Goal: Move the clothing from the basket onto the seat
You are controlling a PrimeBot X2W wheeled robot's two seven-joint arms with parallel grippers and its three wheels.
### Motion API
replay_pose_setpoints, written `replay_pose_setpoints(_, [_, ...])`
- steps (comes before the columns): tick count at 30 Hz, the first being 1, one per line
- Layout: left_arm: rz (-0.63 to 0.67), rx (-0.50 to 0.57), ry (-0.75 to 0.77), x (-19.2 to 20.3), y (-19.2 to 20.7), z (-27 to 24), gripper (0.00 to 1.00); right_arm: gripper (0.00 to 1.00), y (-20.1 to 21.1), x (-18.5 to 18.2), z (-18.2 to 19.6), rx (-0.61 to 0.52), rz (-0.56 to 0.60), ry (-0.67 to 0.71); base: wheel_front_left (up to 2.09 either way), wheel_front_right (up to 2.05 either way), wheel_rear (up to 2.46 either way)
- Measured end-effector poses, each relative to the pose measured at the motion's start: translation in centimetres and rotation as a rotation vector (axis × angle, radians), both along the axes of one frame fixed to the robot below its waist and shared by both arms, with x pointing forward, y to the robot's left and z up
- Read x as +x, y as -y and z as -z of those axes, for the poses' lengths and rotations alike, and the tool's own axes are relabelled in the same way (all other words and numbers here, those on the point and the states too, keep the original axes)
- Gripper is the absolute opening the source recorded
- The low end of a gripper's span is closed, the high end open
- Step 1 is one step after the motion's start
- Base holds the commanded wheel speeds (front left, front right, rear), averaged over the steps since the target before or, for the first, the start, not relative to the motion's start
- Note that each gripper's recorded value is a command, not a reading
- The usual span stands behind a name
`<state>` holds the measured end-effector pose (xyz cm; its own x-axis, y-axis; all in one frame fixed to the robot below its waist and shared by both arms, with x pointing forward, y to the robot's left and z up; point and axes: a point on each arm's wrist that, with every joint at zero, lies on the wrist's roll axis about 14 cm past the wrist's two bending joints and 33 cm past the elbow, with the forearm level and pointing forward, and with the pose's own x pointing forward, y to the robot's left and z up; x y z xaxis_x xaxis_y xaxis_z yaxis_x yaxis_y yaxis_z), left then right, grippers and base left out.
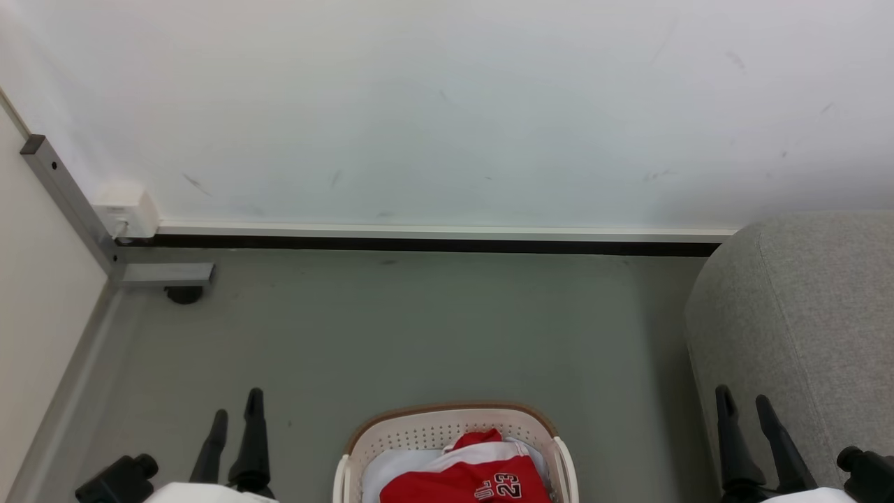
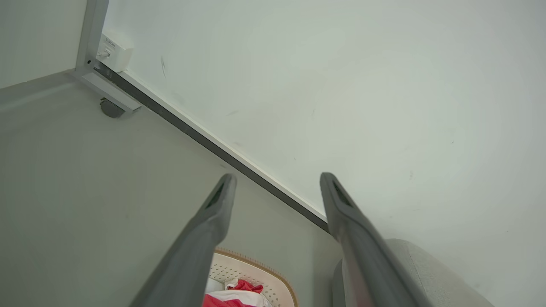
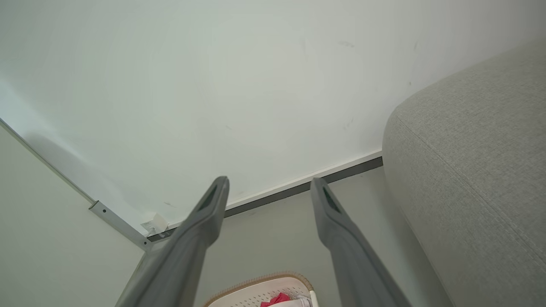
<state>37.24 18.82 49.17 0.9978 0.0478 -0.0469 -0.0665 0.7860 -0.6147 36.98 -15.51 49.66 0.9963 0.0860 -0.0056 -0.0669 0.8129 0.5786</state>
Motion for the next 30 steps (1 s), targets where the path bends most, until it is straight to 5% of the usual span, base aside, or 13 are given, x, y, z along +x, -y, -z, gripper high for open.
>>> replay_pose_setpoints(30, [0.053,0.381,0.044,-0.8,0.6,-0.3,1.00,1.00,-0.7,-1.2,1.4,-0.267,-0.036,0.016,0.00,0.00,0.00])
